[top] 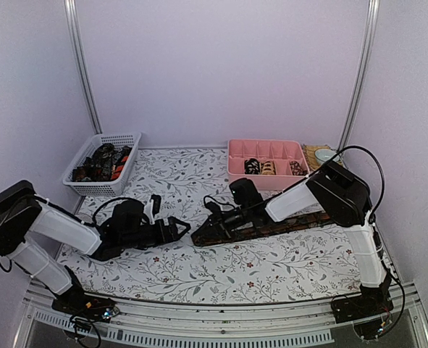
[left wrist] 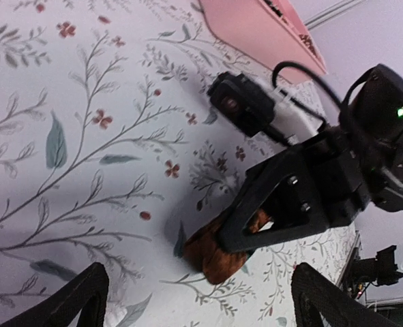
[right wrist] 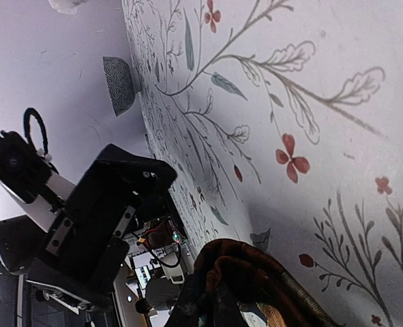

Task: Roll the ties
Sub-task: Roll the tie at the center of the board.

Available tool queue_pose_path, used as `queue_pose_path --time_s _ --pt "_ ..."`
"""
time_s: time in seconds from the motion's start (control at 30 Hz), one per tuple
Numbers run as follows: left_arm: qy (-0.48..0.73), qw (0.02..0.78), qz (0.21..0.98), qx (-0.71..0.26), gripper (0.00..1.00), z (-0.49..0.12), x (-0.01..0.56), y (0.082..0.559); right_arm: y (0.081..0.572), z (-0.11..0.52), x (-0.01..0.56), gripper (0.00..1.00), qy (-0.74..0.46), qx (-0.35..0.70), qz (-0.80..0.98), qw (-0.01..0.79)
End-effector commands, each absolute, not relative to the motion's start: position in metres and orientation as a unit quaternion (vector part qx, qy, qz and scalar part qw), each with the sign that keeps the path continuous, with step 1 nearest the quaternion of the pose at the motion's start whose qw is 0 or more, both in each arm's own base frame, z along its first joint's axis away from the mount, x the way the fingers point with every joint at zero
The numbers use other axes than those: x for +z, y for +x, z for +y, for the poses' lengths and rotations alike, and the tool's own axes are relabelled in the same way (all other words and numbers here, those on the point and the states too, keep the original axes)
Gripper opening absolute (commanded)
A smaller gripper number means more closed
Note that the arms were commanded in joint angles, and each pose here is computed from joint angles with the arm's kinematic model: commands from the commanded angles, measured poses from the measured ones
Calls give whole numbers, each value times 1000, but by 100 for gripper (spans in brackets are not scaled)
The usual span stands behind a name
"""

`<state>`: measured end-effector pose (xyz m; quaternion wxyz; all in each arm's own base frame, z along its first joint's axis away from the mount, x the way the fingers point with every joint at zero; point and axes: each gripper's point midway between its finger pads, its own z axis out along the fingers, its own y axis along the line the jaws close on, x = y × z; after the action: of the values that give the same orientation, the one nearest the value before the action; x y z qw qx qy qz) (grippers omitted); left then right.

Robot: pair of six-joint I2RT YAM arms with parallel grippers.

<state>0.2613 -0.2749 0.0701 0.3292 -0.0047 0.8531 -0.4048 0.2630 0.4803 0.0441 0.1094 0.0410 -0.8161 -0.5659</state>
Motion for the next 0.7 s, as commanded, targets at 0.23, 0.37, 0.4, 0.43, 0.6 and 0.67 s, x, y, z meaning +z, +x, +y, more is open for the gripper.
queue_pose_path --time_s 0.23,0.37,0.4,0.43,0.6,0.67 --pt "4 318 891 -325 80 -297 33 243 277 474 127 0 62 -585 -808 23" --pt "5 320 899 -300 78 -298 28 239 273 466 115 0 61 -572 -818 20" --pt "3 320 899 -299 77 -298 28 238 268 461 105 0 57 -564 -823 26" --pt "1 321 899 -298 77 -297 29 237 266 458 100 0 54 -558 -828 26" --pt "-1 326 897 -299 75 -294 32 237 263 444 81 0 57 -525 -849 10" --pt "2 326 897 -299 75 -296 33 237 262 441 76 0 57 -516 -854 8"
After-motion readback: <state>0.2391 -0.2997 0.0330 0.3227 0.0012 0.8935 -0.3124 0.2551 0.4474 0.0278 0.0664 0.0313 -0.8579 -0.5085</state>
